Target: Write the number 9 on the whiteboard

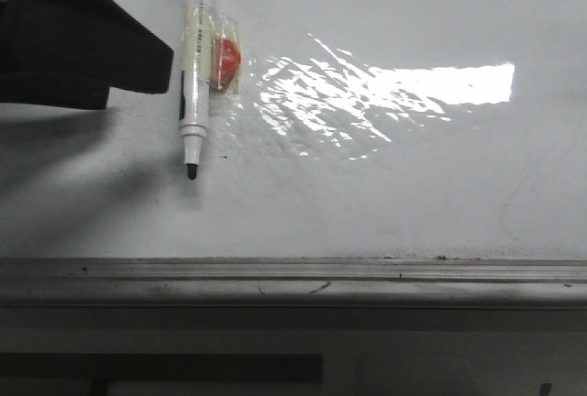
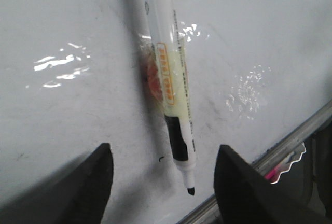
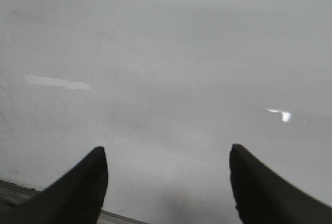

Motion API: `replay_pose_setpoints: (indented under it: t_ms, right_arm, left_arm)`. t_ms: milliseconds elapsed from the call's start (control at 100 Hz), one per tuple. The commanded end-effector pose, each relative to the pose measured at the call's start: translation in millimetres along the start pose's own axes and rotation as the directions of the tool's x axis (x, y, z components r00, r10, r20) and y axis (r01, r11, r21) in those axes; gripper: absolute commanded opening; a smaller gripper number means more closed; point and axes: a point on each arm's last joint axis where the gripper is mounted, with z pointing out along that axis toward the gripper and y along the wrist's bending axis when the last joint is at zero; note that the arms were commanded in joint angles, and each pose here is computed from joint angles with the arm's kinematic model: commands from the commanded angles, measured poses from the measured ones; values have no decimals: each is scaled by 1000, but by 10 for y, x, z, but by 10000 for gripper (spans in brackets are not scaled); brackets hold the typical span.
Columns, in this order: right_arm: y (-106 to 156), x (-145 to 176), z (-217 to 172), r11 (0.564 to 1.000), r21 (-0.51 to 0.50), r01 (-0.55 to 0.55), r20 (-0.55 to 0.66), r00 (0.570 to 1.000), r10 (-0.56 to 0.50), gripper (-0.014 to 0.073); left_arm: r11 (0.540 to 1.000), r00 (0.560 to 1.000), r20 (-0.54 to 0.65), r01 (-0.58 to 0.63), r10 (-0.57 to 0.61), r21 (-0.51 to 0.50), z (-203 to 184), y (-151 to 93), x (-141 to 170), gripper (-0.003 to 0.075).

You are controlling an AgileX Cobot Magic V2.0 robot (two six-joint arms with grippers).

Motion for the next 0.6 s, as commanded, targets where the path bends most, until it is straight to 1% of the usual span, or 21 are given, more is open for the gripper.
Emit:
replay_pose_setpoints:
  t_ms: [0, 70, 180, 230, 300, 350, 370, 480, 530, 590]
  right_arm:
    - [8, -152, -29, 1000, -4, 18, 81, 997, -17, 440]
    - [8, -152, -29, 1000, -4, 18, 81, 997, -17, 440]
    - [8, -152, -29, 1000, -4, 18, 81, 997, -17, 440]
    - [8, -152, -29, 1000, -4, 18, 81, 997, -17, 440]
    - [8, -152, -29, 1000, -4, 18, 81, 997, -17, 440]
    - [8, -152, -29, 1000, -4, 18, 81, 997, -17, 440]
    - [8, -152, -29, 1000, -4, 18, 81, 997, -17, 440]
    - [8, -152, -29, 1000, -4, 18, 81, 997, -17, 440]
    - [11, -157, -33, 1000, -8, 13, 82, 997, -12, 440]
    - [44, -173, -50, 999, -48, 0, 83, 997, 4, 440]
  left_arm:
    - [999, 997, 74, 24, -21, -37, 46, -38, -122, 388]
    - [999, 998, 55, 21, -18, -47, 113, -35, -96, 388]
    - [996, 998, 43, 58, -55, -71, 203, -9, -87, 385]
    - [993, 996, 46, 77, -73, -88, 237, 9, -92, 361]
    - [990, 995, 36, 99, -96, -100, 279, 26, -69, 286]
    - [990, 995, 26, 99, -97, -105, 305, 34, -53, 204]
    - [990, 995, 20, 99, -97, -103, 311, 32, -47, 182]
    - [991, 995, -5, 97, -98, -88, 332, 19, -20, -15]
    - [993, 995, -6, 97, -98, -73, 321, 0, -36, -21]
    - [999, 998, -28, 50, -51, -16, 276, -67, -53, -20]
